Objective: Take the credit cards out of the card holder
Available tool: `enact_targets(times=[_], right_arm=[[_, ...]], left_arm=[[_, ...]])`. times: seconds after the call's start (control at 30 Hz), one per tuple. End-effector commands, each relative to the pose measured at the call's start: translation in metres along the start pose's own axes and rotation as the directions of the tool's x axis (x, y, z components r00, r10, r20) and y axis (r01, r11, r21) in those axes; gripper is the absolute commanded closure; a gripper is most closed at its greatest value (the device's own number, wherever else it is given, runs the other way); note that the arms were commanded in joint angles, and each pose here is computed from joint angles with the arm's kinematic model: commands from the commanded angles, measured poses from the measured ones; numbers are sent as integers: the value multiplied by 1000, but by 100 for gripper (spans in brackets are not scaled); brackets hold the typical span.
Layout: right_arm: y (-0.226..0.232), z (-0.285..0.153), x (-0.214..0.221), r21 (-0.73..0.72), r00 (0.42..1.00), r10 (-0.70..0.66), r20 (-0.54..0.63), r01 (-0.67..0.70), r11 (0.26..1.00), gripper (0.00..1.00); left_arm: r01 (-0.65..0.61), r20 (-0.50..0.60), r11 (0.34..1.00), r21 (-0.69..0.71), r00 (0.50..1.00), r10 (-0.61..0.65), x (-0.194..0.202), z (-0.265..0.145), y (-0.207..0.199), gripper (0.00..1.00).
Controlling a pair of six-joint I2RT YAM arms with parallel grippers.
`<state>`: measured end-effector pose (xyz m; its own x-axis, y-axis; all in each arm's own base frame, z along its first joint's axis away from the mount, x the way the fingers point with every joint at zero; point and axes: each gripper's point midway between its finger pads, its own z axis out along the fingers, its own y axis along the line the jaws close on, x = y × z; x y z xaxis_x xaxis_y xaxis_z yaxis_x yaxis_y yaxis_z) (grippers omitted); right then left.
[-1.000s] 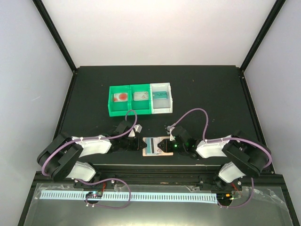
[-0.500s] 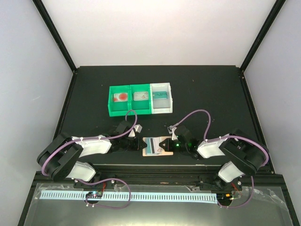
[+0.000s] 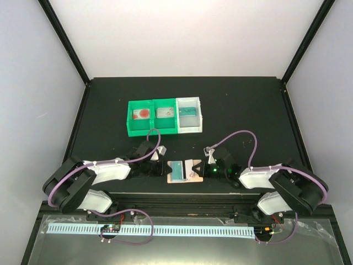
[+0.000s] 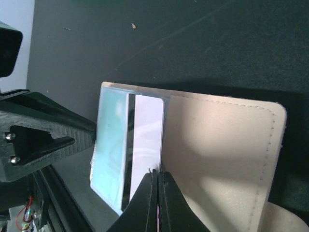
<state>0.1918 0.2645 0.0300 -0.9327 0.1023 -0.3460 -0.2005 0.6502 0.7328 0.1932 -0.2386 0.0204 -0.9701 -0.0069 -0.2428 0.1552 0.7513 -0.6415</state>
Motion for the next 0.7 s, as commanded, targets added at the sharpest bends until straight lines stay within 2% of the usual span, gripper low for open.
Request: enact_targets(times=[0.0,0.17,0.4,0.5,0.63,0.67], right_arm=[[-1,-9,-3,23,1000,-25,11,25,999,99],[8,-21,-11,39,996,-82,37,80,996,99],[44,-35,-26,-46,959,-270,88,275,960,99],[61,-39,-33,-70,926,-356,124,366,928,99],[88,-50,-38,-116,838,-493,234,528,841,99],[94,-54,-38,-132,816,-510,273,557,820,99]], left_arm=[[-2,22,999,-37,1000,3,-7,-10,-1,79],[-32,37,999,-36,999,33,-20,-24,-19,68],[-96,128,993,72,988,86,-48,-67,-75,41],[-57,147,992,113,988,40,-52,-82,-89,32],[128,107,969,210,983,-152,-48,-91,-101,31],[154,81,946,285,979,-184,-46,-93,-112,31]])
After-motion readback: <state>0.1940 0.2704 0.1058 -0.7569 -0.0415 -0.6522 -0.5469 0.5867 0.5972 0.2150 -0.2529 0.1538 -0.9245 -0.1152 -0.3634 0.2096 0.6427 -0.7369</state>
